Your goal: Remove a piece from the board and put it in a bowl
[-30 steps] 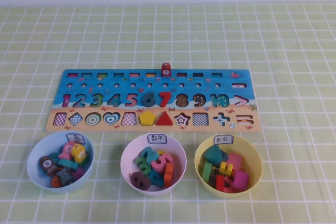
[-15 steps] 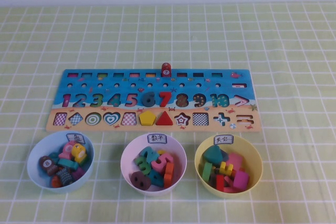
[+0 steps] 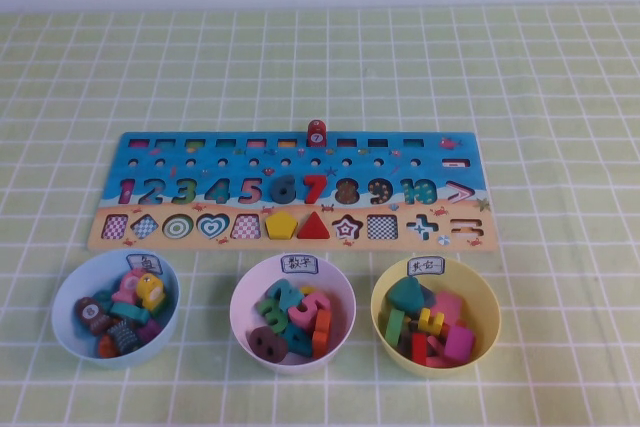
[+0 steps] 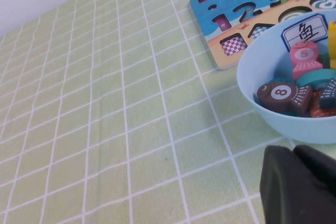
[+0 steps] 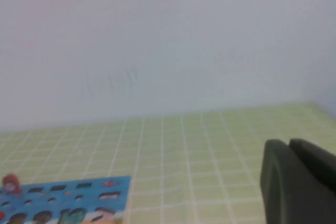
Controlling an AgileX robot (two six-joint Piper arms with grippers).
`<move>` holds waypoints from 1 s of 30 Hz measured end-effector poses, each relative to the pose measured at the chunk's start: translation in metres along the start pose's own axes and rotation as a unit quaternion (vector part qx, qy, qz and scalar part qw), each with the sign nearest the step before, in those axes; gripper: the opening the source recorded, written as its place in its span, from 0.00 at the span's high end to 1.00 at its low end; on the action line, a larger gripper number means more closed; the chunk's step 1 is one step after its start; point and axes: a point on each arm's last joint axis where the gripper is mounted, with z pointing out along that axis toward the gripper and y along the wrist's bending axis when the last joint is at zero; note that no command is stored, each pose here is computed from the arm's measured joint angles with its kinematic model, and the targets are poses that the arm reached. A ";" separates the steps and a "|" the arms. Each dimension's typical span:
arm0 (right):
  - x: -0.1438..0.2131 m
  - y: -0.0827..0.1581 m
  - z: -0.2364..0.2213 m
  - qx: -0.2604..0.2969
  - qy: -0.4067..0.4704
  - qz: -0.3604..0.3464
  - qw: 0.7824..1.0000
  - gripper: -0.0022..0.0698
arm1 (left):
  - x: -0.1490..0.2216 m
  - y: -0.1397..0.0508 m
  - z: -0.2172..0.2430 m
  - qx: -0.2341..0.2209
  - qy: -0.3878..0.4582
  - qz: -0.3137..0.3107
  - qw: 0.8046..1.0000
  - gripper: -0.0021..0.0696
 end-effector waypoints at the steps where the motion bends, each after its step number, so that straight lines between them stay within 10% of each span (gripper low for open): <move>1: 0.003 0.002 -0.001 -0.005 0.015 0.022 1.000 0.99 | 0.000 0.000 0.000 0.000 0.000 0.000 1.000 0.98; 8: 0.045 -0.001 -0.008 0.031 0.205 0.093 0.974 0.99 | 0.000 0.000 0.000 0.000 0.000 0.000 1.000 0.98; 30: 0.061 -0.006 -0.007 0.000 0.198 0.039 0.979 0.99 | 0.000 0.000 0.000 0.000 0.000 0.000 1.000 0.98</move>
